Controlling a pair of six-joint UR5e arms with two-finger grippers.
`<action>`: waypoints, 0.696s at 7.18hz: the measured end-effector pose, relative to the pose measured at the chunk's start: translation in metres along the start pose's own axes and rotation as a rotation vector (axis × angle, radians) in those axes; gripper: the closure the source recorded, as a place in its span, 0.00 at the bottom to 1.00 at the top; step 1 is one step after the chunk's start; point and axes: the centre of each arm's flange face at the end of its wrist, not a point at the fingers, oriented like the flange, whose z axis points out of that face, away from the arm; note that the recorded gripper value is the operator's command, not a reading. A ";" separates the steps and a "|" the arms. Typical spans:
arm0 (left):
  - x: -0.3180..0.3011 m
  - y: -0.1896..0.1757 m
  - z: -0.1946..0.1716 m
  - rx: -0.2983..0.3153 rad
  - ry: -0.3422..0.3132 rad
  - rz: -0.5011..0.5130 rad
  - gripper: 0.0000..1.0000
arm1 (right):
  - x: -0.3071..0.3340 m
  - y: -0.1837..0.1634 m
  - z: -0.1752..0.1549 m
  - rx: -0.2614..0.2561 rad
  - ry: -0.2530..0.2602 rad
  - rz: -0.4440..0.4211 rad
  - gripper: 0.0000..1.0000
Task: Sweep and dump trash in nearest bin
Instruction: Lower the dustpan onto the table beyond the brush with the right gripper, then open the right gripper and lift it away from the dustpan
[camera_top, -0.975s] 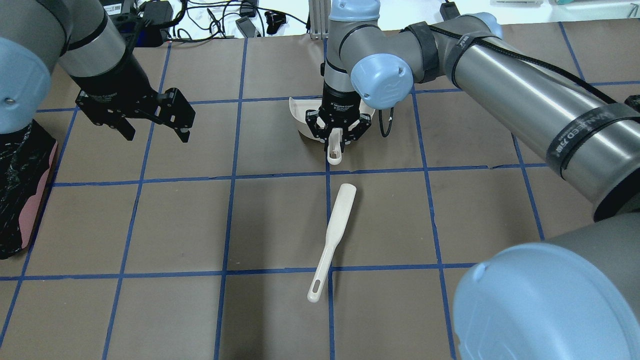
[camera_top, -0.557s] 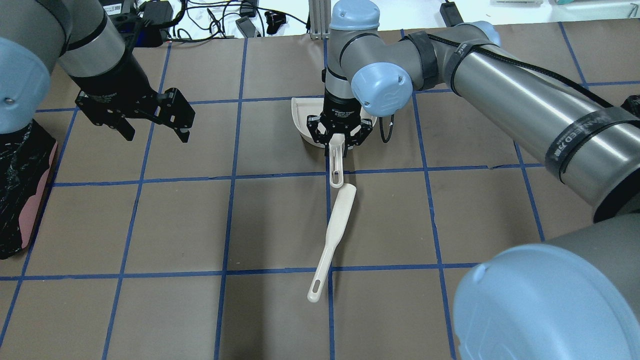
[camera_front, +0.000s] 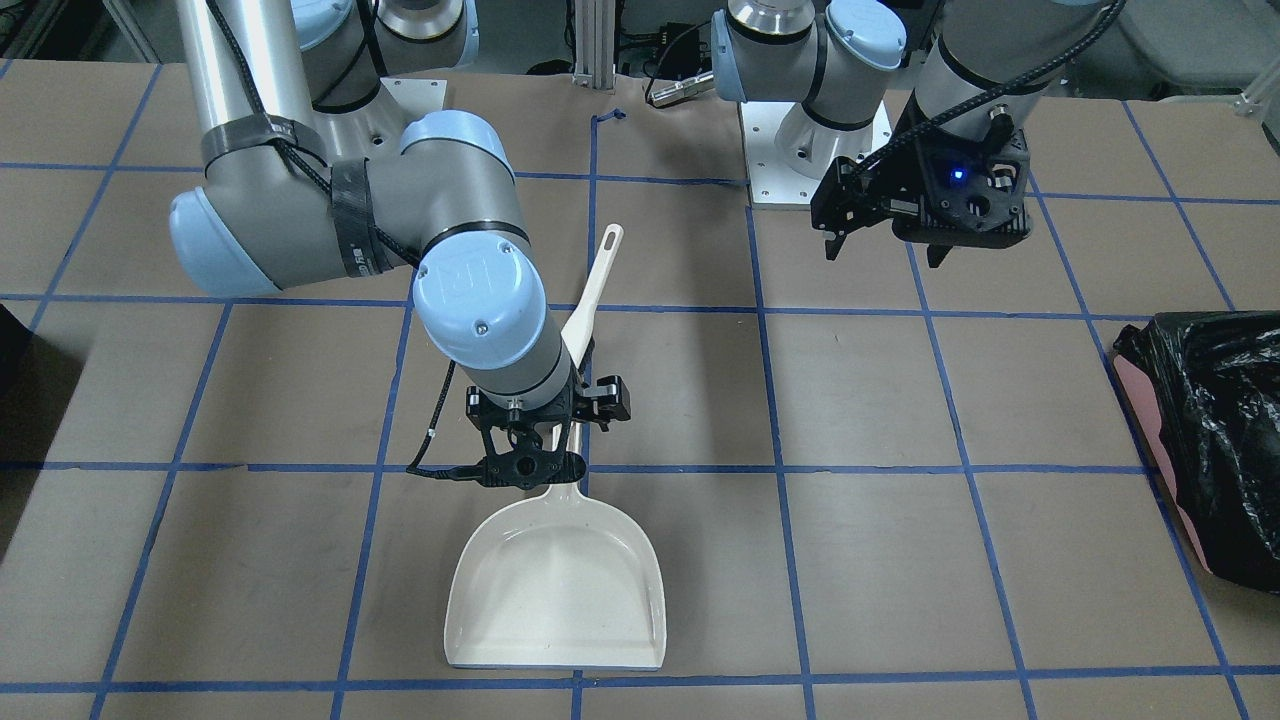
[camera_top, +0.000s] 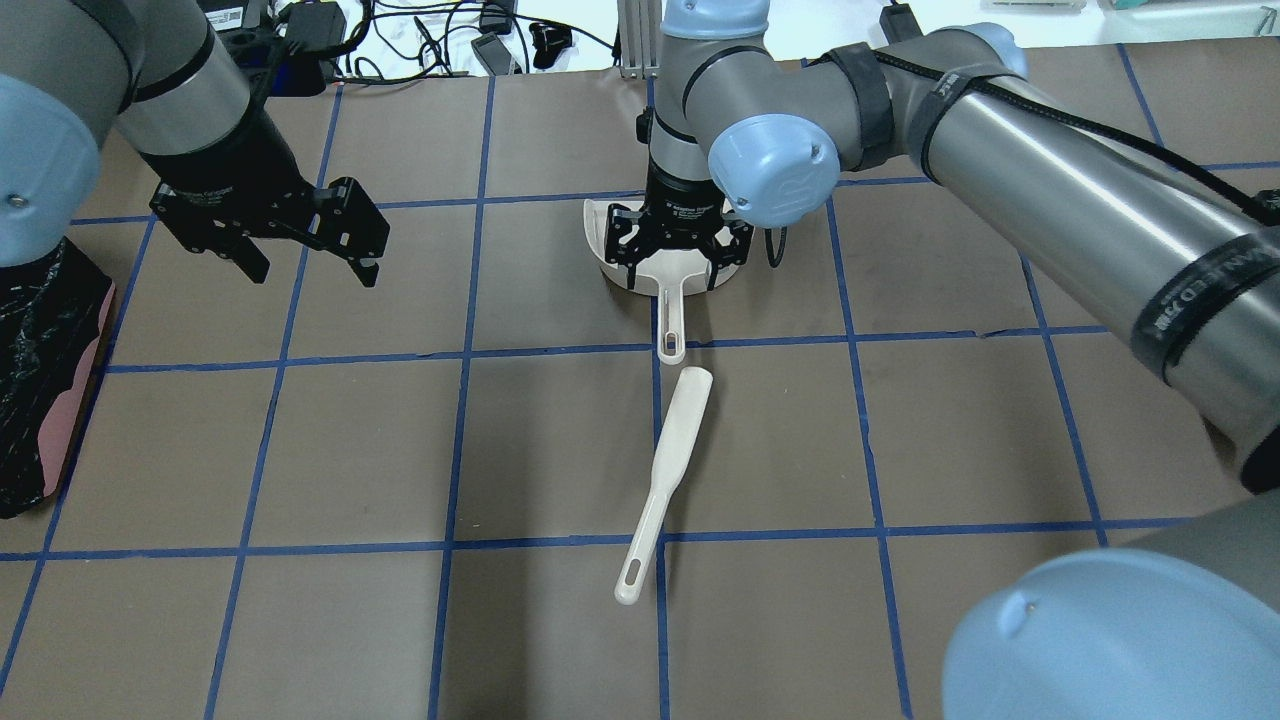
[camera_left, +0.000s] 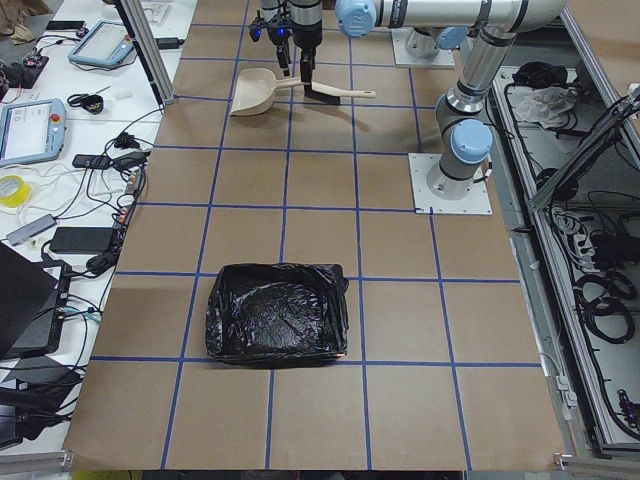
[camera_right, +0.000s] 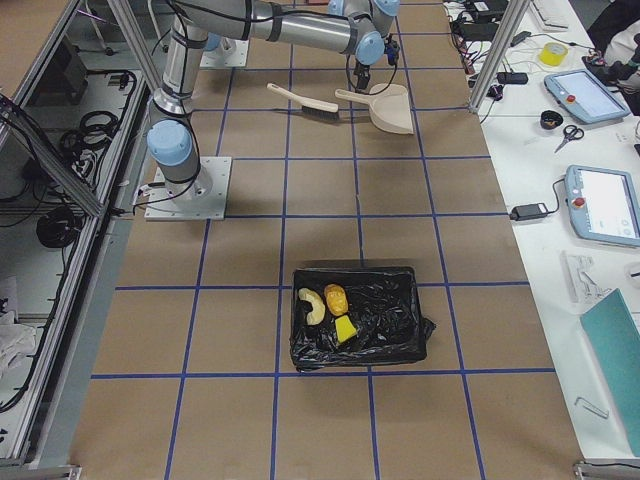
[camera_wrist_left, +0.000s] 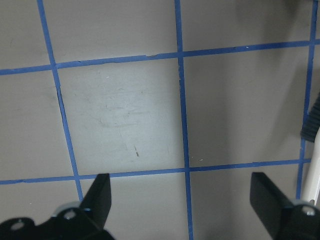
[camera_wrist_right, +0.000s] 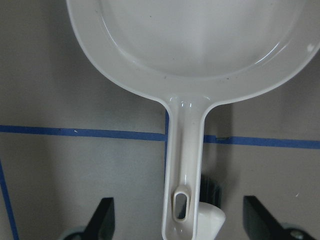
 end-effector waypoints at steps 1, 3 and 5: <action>0.000 0.000 0.000 0.000 0.000 0.000 0.00 | 0.003 0.004 -0.027 0.048 0.027 -0.007 0.00; 0.001 0.000 0.000 0.002 0.002 0.000 0.00 | 0.034 0.020 -0.093 0.071 0.052 0.020 0.00; 0.002 -0.001 0.000 0.004 0.004 -0.007 0.00 | 0.104 0.037 -0.158 0.084 0.051 0.000 0.00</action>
